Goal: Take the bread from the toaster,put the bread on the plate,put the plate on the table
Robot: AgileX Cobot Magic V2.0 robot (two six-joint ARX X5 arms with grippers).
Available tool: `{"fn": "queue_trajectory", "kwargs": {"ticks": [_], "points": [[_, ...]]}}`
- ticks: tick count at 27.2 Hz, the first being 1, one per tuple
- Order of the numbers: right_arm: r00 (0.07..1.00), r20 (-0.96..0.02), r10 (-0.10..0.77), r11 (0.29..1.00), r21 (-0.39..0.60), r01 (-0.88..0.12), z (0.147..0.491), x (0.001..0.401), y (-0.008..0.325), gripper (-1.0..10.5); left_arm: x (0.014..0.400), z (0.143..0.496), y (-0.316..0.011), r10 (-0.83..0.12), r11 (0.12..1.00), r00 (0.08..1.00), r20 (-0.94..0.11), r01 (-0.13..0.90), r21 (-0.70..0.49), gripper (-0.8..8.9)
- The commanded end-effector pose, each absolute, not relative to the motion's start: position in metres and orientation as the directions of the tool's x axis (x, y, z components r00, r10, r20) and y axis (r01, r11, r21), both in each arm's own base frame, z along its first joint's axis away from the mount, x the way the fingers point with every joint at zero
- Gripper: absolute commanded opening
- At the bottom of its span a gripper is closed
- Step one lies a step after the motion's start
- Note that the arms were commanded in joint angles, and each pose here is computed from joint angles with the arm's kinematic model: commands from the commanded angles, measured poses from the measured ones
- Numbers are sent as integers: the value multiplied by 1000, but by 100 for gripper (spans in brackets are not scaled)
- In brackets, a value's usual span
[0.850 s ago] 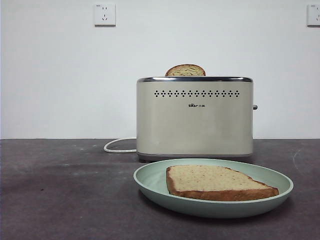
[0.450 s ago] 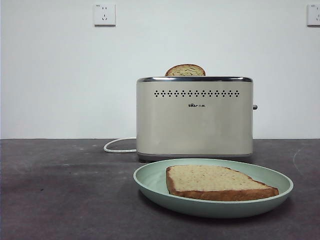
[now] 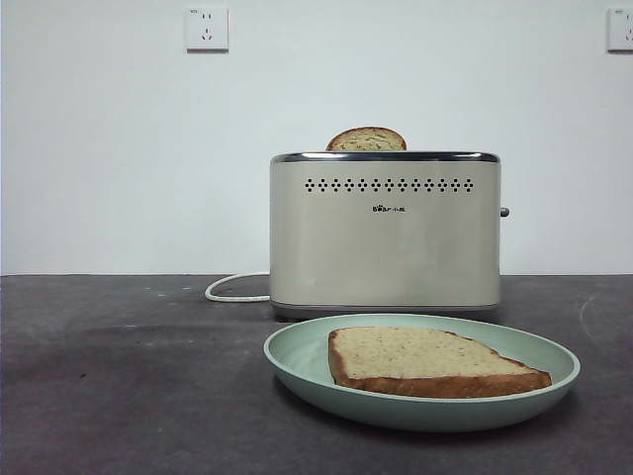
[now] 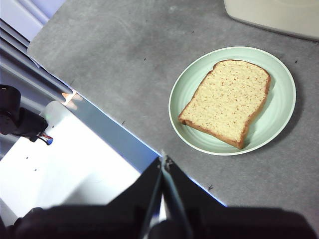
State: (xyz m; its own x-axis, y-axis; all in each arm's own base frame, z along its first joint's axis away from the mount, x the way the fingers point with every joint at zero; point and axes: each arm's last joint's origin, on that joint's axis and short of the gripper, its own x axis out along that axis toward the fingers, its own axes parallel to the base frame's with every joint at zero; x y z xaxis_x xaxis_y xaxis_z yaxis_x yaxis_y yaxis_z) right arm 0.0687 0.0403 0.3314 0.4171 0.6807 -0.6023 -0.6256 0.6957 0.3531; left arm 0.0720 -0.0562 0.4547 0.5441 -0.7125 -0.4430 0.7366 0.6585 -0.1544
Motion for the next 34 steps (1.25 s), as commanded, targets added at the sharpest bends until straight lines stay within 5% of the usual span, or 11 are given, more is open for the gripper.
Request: {"fn": "queue_trajectory", "kwargs": {"ticks": [1,13,21,28,34], "points": [[420,-601,680,696,349,-628,331,69,40,2,72,454,-56,-711,657,548,-441,740,-140,-6],[420,-601,680,696,349,-628,331,69,40,2,79,460,-53,-580,770,713,-395,638,19,-4],[420,-601,680,696,349,-628,331,69,40,2,98,468,-32,-363,918,924,-117,376,124,-4],[420,-601,680,696,349,-628,331,69,40,2,99,400,-12,-178,976,984,28,173,133,-4],[420,-601,680,696,349,-628,331,69,40,2,95,312,-2,-72,989,997,28,68,132,-4]]}}
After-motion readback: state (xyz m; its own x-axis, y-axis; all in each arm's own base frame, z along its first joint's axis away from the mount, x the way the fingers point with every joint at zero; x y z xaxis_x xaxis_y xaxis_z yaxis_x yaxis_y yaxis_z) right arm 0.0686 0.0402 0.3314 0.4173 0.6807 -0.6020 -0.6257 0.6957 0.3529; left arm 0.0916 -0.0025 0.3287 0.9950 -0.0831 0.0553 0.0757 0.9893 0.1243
